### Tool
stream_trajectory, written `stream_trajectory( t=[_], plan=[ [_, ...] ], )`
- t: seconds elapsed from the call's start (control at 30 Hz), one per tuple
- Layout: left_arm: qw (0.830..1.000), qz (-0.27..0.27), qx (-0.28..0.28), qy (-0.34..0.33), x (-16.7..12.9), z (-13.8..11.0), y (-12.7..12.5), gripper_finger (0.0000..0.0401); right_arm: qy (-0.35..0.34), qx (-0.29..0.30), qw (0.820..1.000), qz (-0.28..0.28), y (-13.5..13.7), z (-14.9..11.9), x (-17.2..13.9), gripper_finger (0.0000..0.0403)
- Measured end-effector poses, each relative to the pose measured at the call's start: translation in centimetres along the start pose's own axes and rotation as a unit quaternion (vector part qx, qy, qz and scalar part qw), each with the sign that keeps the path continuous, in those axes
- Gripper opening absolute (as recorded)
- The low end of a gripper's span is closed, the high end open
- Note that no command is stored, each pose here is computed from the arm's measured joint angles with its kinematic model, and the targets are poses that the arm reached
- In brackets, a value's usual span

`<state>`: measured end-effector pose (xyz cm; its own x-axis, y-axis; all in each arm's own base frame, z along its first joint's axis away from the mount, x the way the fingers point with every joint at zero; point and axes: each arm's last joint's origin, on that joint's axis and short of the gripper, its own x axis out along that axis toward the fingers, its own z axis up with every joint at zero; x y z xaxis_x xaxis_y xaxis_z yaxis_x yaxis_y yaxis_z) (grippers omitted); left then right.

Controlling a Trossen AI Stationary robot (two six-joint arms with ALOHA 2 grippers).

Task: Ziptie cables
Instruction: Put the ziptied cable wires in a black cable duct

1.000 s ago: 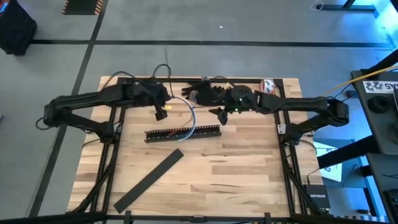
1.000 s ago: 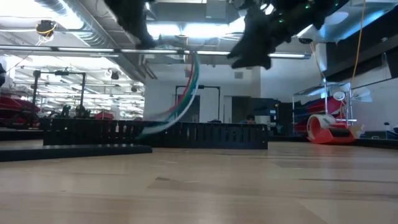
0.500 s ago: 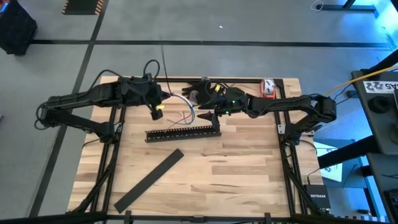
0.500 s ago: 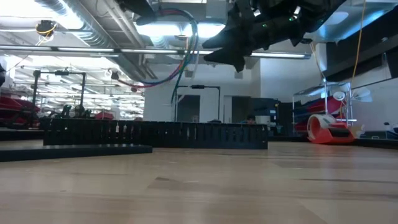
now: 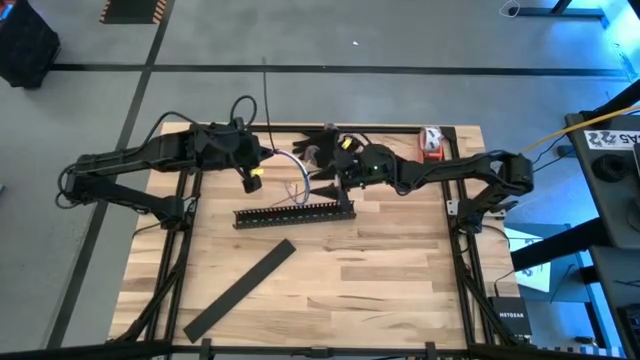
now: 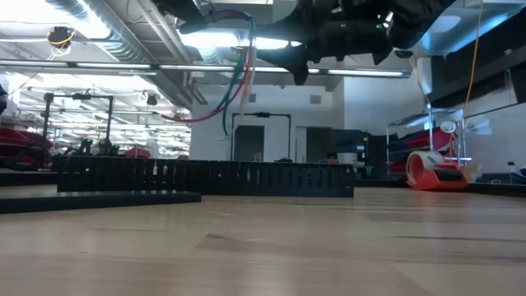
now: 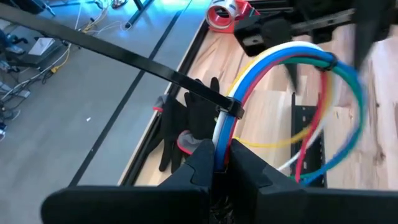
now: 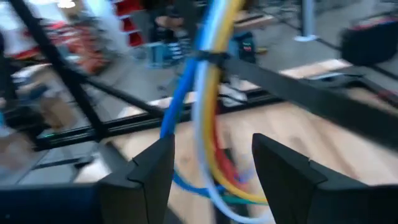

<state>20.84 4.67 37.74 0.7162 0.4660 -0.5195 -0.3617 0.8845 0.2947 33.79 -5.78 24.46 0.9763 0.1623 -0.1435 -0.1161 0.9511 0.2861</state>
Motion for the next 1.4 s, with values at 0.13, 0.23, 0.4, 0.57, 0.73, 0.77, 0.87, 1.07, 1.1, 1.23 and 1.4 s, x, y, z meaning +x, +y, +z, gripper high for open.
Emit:
stream_trajectory(
  t=[0.13, 0.23, 0.4, 0.57, 0.73, 0.77, 0.87, 1.07, 1.1, 1.23, 1.4],
  plan=[
    [1.0, 0.0, 0.0, 0.0, 0.0, 0.0, 0.0, 0.0017, 0.004, 0.007, 1.0, 0.023, 0.8, -0.4, 0.5, 0.0209],
    [1.0, 0.0, -0.003, -0.001, 0.0, 0.0, 0.0, 0.0017, -0.01, 0.001, 1.0, 0.026, 1.1, -0.2, 0.6, 0.0209],
    [1.0, 0.001, -0.011, -0.006, 0.1, 0.2, 0.0, 0.0017, -0.043, -0.007, 0.999, 0.002, 1.0, 0.2, 0.7, 0.0209],
    [1.0, 0.002, -0.015, -0.019, 0.2, 0.5, 0.0, 0.0017, -0.032, -0.005, 0.999, 0.008, 0.9, -0.6, 1.3, 0.0209],
    [1.0, 0.005, -0.016, -0.021, 0.3, 0.5, 0.1, 0.0017, -0.032, -0.01, 0.998, 0.06, 1.4, -0.6, 1.5, 0.0189],
    [1.0, 0.006, -0.017, -0.02, 0.3, 0.5, 0.2, 0.0017, -0.026, -0.009, 0.997, 0.071, 1.6, -0.8, 1.6, 0.0176],
    [1.0, 0.014, -0.017, -0.019, 0.4, 0.5, 0.3, 0.0017, -0.003, -0.007, 0.995, 0.1, 2.0, -1.2, 1.7, 0.0115],
    [0.998, 0.047, -0.024, -0.032, 0.3, 0.8, 0.6, 0.0017, 0.019, -0.004, 0.994, 0.107, 2.5, -2.1, 2.2, 0.0014],
    [0.998, 0.049, -0.026, -0.037, 0.3, 0.9, 0.6, 0.0017, 0.017, 0.0, 0.995, 0.098, 2.6, -2.1, 2.2, 0.0022],
    [0.997, 0.053, -0.031, -0.046, 0.3, 1.1, 0.7, 0.0017, 0.005, 0.0, 0.998, 0.064, 2.9, -2.1, 2.4, 0.0071],
    [0.997, 0.052, -0.031, -0.044, 0.3, 1.1, 0.6, 0.0017, 0.01, 0.039, 0.998, 0.042, 2.3, -2.1, 2.3, 0.0144]
  ],
)
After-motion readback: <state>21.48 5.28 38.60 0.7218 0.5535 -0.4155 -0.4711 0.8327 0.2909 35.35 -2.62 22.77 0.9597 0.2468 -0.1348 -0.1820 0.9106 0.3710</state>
